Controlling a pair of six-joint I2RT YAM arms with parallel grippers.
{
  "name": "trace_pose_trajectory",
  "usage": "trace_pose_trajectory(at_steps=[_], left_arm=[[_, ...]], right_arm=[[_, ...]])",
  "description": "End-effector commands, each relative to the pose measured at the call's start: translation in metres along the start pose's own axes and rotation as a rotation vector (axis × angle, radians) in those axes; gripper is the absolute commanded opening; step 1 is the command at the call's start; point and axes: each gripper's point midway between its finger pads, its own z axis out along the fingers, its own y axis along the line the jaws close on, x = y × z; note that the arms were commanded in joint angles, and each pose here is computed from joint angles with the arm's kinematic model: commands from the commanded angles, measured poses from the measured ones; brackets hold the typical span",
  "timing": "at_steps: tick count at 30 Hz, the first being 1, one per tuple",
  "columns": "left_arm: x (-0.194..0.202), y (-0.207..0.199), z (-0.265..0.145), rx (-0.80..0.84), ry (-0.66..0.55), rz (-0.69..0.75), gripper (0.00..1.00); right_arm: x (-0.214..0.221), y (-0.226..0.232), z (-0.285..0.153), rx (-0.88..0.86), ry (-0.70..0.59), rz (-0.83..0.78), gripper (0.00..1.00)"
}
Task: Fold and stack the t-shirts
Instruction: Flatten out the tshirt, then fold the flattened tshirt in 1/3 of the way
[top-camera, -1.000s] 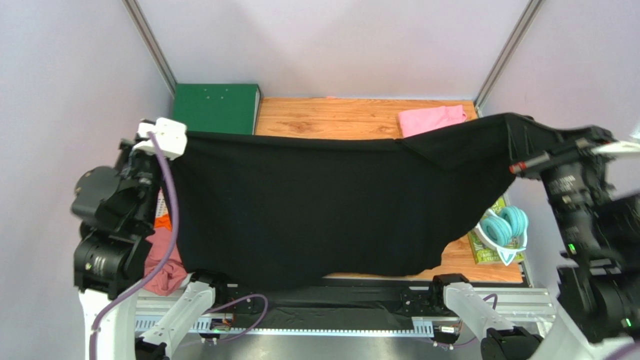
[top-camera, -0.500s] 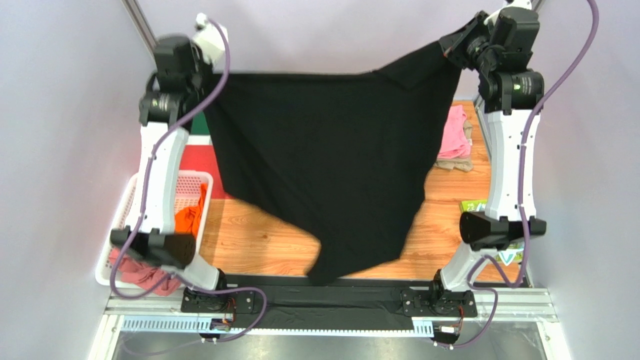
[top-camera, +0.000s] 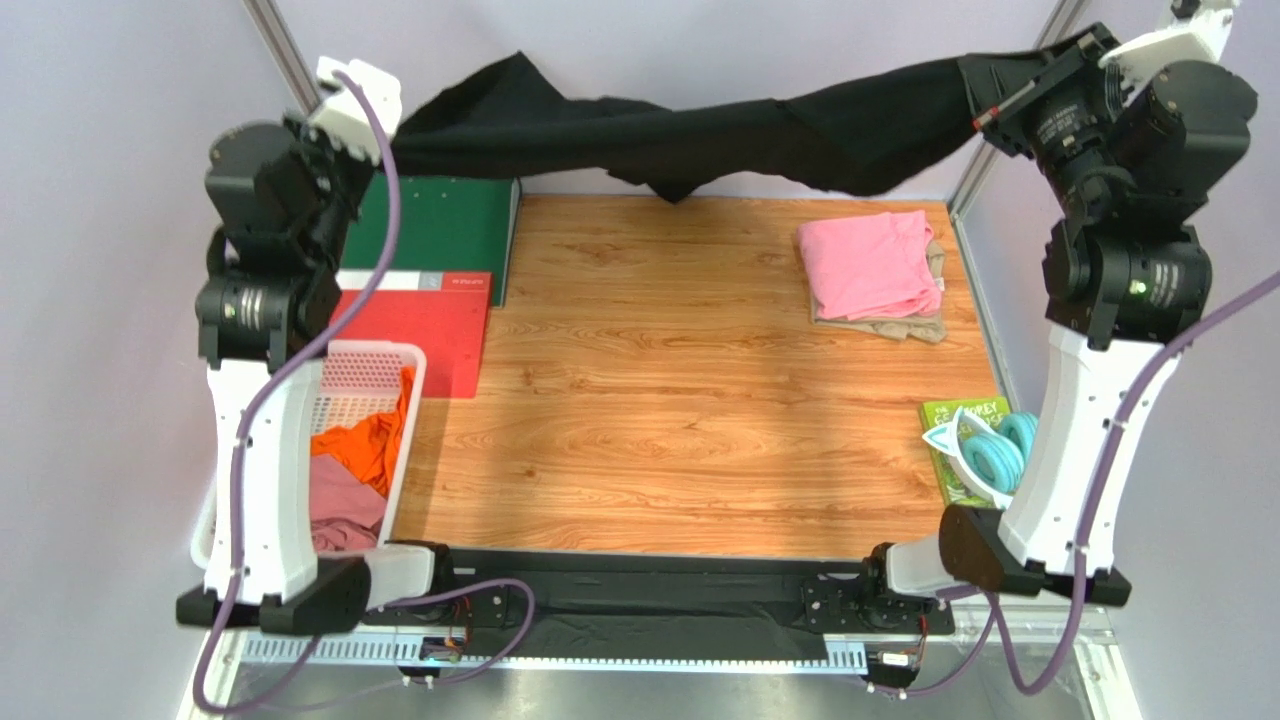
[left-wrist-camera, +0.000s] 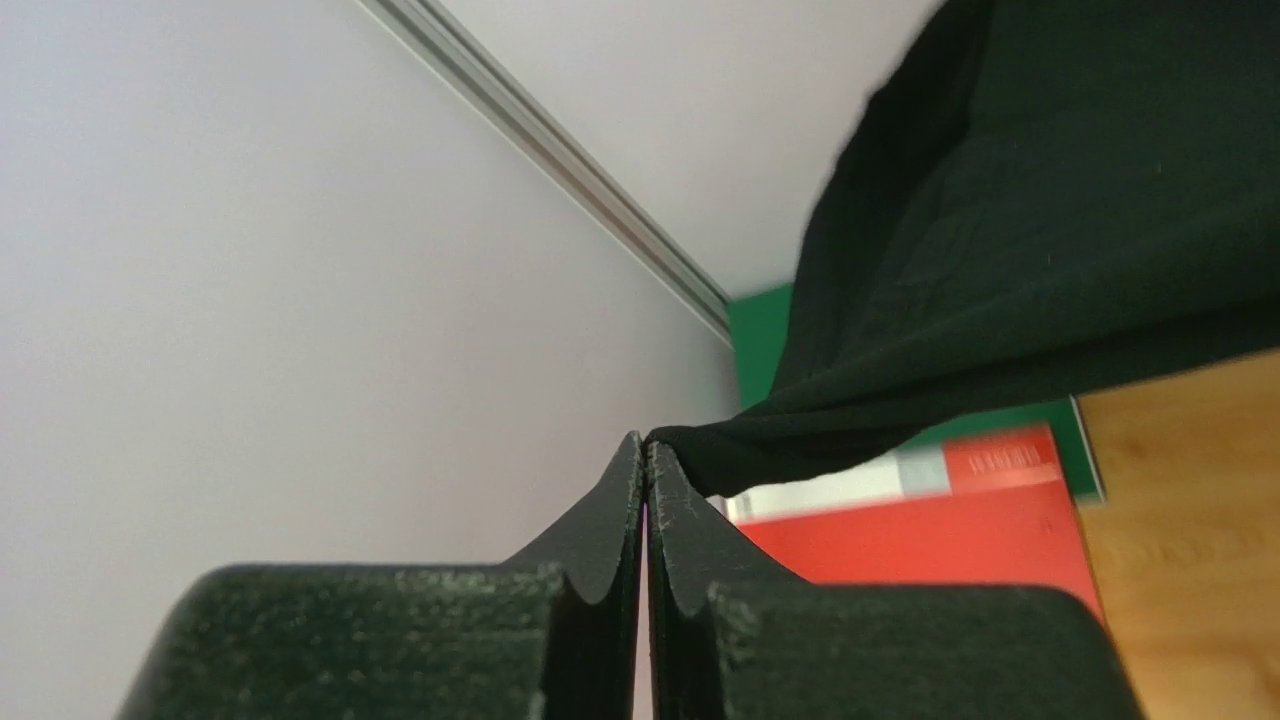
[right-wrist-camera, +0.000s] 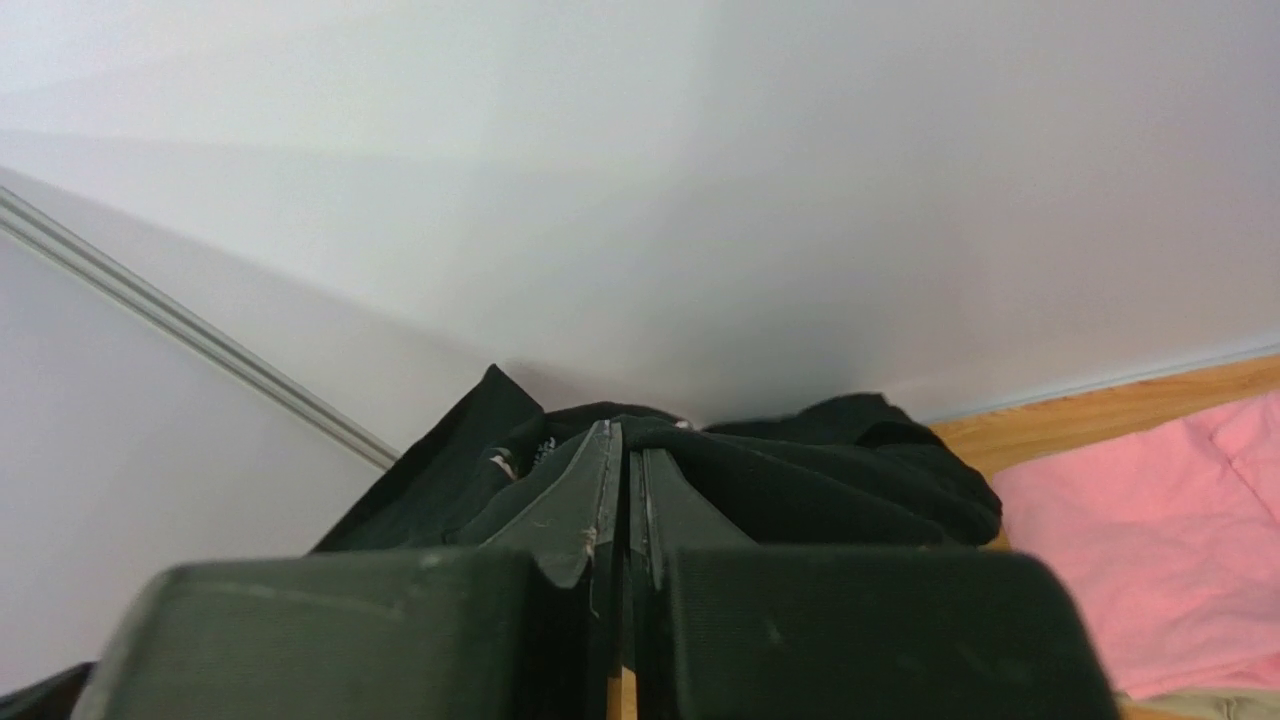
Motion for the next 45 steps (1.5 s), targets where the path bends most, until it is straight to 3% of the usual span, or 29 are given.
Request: trace_pose_trajectory(at_steps=[1, 5, 11, 14, 18, 24, 29, 34, 39, 45], left_arm=[[0.061, -0.045, -0.018, 0.145, 0.11, 0.071, 0.0], [0.141, -0.119, -0.053, 0.435, 0.256, 0.159, 0.0], [0.24, -0.199, -0.156, 0.882, 0.44, 0.258, 0.0], [0.265, -0.208, -0.179, 0.925, 0.498, 0.277, 0.0], [0.275, -0.213, -0.2, 0.968, 0.527, 0.264, 0.0], [0.284, -0.222, -0.2, 0.978, 0.549, 0.234, 0.0], [0.307, -0.244, -0.203, 1.073, 0.705, 0.166, 0.0], [0.319, -0.251, -0.199, 1.055, 0.762, 0.138, 0.0], [0.296, -0.235, -0.156, 0.873, 0.669, 0.102, 0.0], [0.289, -0.225, -0.113, 0.767, 0.67, 0.11, 0.0]], right_arm=[[0.017, -0.008, -0.023, 0.041, 0.05, 0.024, 0.0], [0.089, -0.051, -0.05, 0.178, 0.254, 0.09, 0.0], [0.211, -0.097, -0.122, 0.293, 0.582, 0.177, 0.0], [0.269, -0.107, -0.164, 0.335, 0.751, 0.282, 0.0], [0.315, -0.119, -0.237, 0.424, 0.884, 0.301, 0.0], [0.354, -0.123, -0.324, 0.502, 0.996, 0.4, 0.0], [0.375, -0.135, -0.36, 0.556, 1.01, 0.421, 0.0], [0.389, -0.151, -0.344, 0.575, 0.994, 0.429, 0.0], [0.371, -0.156, -0.278, 0.53, 0.886, 0.379, 0.0], [0.347, -0.162, -0.195, 0.512, 0.751, 0.376, 0.0]])
